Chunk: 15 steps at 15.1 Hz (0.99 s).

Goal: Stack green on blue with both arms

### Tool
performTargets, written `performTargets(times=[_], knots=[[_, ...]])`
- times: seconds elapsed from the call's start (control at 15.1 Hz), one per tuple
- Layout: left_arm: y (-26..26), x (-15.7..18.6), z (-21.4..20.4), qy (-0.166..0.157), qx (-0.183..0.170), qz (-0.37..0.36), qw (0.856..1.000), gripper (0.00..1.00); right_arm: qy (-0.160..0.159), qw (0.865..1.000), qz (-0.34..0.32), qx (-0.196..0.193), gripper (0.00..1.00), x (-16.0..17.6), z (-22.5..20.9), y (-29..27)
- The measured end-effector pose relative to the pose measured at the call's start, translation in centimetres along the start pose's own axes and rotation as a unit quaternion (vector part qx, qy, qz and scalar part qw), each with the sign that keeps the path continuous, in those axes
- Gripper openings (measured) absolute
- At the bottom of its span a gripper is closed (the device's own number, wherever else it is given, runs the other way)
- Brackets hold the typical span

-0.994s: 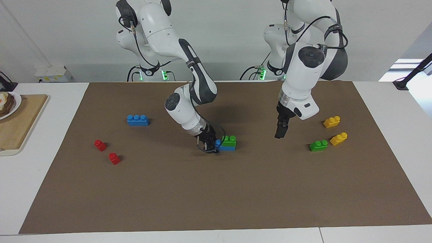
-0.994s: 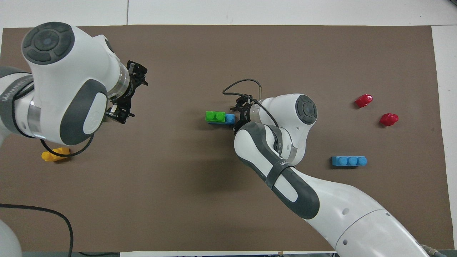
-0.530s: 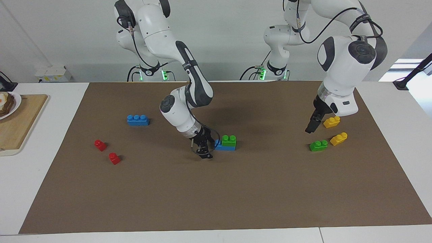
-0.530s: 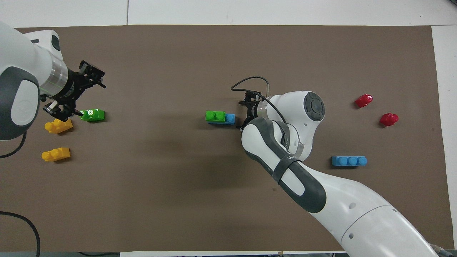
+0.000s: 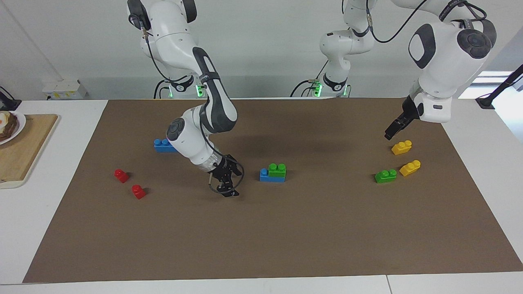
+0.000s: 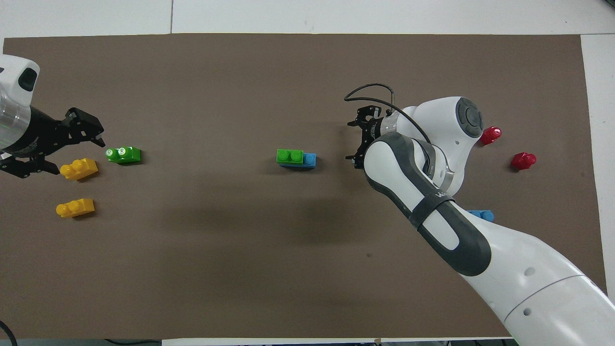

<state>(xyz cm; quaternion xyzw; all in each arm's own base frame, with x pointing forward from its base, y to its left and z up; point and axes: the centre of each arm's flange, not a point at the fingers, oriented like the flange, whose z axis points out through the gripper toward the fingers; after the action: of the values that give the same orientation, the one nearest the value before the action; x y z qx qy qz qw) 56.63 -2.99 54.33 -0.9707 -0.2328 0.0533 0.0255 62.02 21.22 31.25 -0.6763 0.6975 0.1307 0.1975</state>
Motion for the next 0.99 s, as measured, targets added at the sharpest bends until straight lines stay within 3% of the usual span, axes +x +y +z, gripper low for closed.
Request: performTargets(times=[0.13, 0.33, 0.6, 0.73, 0.86, 0.99], knots=[[-0.4, -0.9, 0.7, -0.018, 0.001, 0.029, 0.999, 1.0, 0.026, 0.995, -0.094, -0.002, 1.0, 0.2, -4.2, -0.8], [-0.1, -1.8, 1.4, -0.034, -0.007, 0.058, 0.998, 1.0, 0.082, 0.964, -0.251, -0.026, 0.99, 0.8, -9.1, -0.8], [-0.5, -3.2, 1.0, -0.037, -0.005, 0.123, 0.992, 1.0, 0.095, 0.926, -0.357, -0.074, 0.99, 3.4, -14.1, -0.4], [-0.6, -3.5, 0.9, -0.032, -0.006, 0.128, 0.991, 1.0, 0.116, 0.898, -0.411, -0.101, 1.0, 5.2, -18.1, -0.2], [-0.6, -3.5, 0.9, -0.029, -0.008, 0.13, 0.991, 1.0, 0.141, 0.858, -0.478, -0.122, 1.0, 6.0, -22.5, 0.2], [-0.5, -3.4, 0.7, -0.021, -0.011, 0.131, 0.991, 1.0, 0.145, 0.818, -0.539, -0.139, 1.0, 6.1, -25.8, 1.1]])
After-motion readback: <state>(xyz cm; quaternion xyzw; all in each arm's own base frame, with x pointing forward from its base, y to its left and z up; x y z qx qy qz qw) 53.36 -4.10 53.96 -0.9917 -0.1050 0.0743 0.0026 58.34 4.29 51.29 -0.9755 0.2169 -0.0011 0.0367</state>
